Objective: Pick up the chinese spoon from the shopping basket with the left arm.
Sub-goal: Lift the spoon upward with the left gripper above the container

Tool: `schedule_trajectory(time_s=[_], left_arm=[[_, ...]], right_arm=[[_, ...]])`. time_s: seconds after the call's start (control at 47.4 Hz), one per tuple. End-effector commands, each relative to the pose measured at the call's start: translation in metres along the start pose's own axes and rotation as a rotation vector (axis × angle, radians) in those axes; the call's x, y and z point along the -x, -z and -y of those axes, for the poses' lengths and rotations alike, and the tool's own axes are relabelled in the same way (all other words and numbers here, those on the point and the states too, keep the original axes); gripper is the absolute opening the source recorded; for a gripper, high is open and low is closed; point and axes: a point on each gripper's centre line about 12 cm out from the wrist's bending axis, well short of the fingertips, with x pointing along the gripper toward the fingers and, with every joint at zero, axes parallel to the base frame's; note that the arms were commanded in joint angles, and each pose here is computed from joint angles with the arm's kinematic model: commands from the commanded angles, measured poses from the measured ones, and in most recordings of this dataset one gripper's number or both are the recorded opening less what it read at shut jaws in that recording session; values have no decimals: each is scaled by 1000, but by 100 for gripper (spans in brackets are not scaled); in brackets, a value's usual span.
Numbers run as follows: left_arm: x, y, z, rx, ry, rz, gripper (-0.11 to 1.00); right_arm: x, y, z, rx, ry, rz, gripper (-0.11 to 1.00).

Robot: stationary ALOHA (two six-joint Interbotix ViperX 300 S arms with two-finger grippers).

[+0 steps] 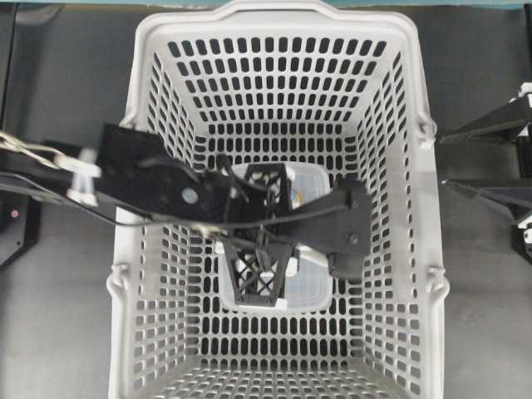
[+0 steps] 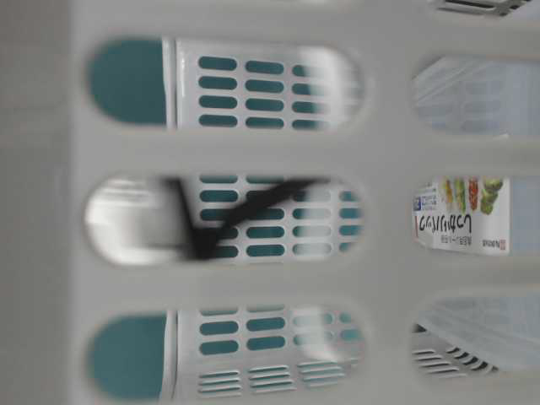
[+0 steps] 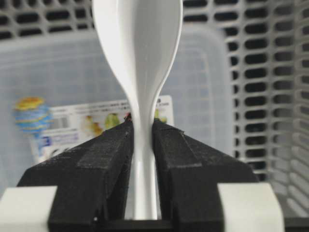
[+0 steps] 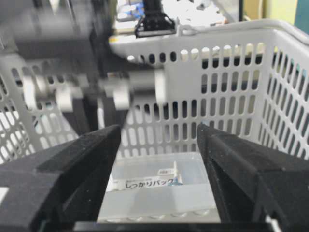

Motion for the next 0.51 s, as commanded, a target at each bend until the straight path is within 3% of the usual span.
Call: schedule_trajectory(time_s=[0.0,0.274,0.485], left_arm=[[50,-19,-3,5,-3,66,12],[113,-38,-12,31,-13,75,12],[111,-36,-14,35,-18,14,12]], right_arm=[[-1,-5,1,-5,4,14,63],[-1,-5,1,-5,4,19,63],[-1,-5,1,-5,4,19,63]])
